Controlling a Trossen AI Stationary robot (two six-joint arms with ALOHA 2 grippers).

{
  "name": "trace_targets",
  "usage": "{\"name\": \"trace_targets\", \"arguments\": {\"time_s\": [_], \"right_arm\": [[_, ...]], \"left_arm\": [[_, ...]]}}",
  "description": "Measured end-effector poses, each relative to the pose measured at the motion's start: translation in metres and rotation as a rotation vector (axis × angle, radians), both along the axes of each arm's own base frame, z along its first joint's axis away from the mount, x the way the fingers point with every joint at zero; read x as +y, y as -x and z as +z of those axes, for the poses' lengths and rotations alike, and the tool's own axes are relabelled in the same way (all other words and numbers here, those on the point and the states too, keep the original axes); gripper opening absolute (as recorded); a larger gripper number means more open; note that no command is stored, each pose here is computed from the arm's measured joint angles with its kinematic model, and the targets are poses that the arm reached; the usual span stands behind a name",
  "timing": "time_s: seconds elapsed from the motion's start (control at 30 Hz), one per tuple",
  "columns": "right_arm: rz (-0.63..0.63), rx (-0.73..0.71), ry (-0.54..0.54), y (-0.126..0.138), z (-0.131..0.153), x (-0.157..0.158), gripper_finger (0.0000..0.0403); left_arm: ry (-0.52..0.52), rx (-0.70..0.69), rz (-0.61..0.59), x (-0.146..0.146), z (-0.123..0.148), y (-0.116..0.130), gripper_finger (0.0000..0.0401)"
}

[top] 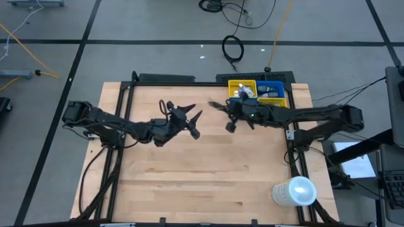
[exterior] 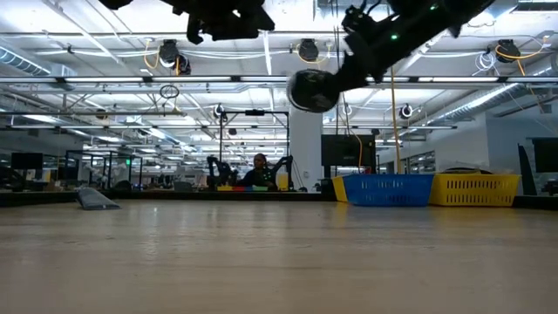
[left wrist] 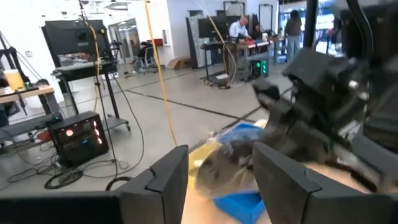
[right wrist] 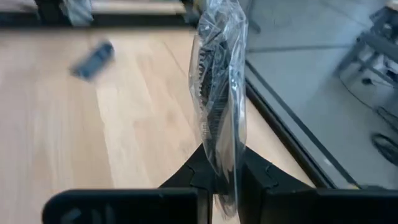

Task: Pick & Place Travel size toiletries
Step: Put the black hairbrush into the right yellow basket

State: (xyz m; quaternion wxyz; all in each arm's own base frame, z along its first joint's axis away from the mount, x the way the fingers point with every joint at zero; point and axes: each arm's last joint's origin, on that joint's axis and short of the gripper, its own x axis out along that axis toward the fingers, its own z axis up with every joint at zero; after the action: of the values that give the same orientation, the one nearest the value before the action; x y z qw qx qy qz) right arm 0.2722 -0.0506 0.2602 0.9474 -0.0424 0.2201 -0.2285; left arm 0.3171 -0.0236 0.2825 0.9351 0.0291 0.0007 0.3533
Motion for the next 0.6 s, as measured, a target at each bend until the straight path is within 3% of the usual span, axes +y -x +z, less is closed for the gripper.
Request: {"name": "trace_targets", "arguments": {"time_s": [0.33,0.6], "right_arm": [[-0.189,0.332,0.035,0.069,0.009,0.004,0.0023],[-0.287,0.552,-0.005,0.103,0.001,-0.001,0.0023]], "left_arm": [[0.052,0.083,-0.006,-0.003,-0.013,0.001,0.0179],[0.075,0.086,-0.001,-0.002,-0.015,0.001,0.0179]]}}
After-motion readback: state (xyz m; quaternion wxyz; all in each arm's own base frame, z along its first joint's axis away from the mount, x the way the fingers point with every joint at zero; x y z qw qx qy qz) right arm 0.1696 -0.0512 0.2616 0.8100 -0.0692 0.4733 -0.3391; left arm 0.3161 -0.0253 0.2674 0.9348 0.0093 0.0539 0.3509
